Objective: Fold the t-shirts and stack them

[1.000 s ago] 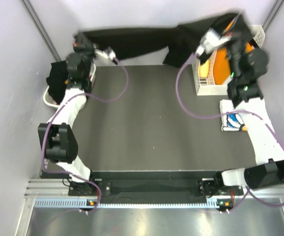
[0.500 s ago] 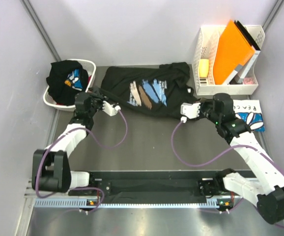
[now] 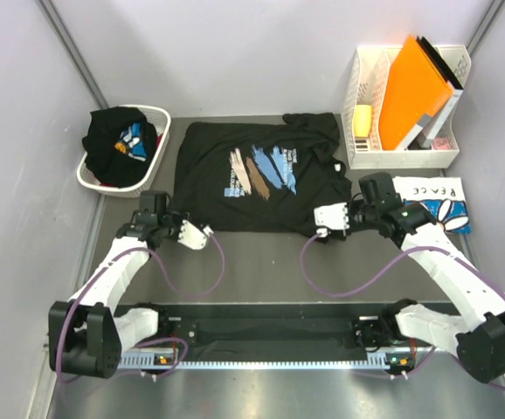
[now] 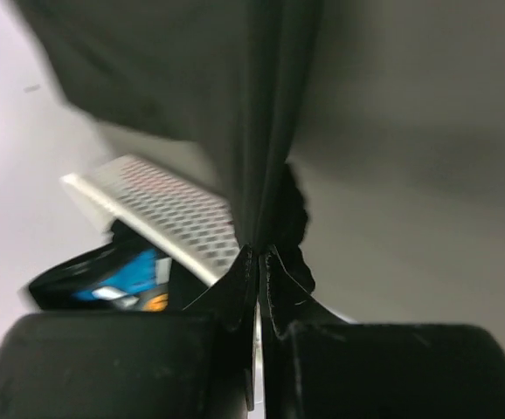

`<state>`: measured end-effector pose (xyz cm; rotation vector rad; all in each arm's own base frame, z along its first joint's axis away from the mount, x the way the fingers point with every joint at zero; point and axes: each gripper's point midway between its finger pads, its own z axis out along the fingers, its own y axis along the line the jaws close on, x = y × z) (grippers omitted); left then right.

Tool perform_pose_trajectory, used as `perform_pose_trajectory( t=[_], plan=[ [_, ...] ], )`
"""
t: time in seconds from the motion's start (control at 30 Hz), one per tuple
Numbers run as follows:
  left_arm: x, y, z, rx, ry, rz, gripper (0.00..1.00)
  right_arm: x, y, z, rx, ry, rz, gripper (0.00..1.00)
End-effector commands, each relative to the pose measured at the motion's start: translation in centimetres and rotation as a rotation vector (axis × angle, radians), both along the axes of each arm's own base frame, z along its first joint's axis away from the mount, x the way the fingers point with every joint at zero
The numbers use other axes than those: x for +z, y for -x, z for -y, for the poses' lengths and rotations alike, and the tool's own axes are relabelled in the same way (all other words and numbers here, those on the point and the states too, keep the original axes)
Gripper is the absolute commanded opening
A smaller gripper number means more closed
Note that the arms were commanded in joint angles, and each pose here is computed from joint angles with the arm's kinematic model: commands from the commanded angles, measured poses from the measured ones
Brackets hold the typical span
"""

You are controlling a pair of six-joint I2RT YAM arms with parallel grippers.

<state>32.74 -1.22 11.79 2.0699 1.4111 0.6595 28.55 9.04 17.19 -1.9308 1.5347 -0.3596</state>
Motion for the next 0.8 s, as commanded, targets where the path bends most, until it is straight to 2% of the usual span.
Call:
perform_pose_trajectory(
  t=[0.0, 0.27, 0.47, 0.77],
  plan=[
    [-1.8, 4.3, -0.1, 0.024, 0.03, -0.168, 0.0, -1.4, 1.8, 0.1, 0.013, 0.035, -0.117, 0.0],
    [-2.3, 6.2, -0.2, 0.086, 0.076, -0.238, 0.0, -3.2, 4.1, 0.7, 0.039, 0.104, -0.244, 0.0],
    [-3.4, 6.2, -1.3, 0.118, 0.02, -0.261, 0.0, -4.6, 6.5, 1.5, 0.093, 0.171, -0.365, 0.0],
    [-4.4, 6.4, -1.9, 0.146, -0.004, -0.316, 0.0, -6.2, 9.8, 3.4, 0.171, 0.249, -0.413, 0.0]
  ],
)
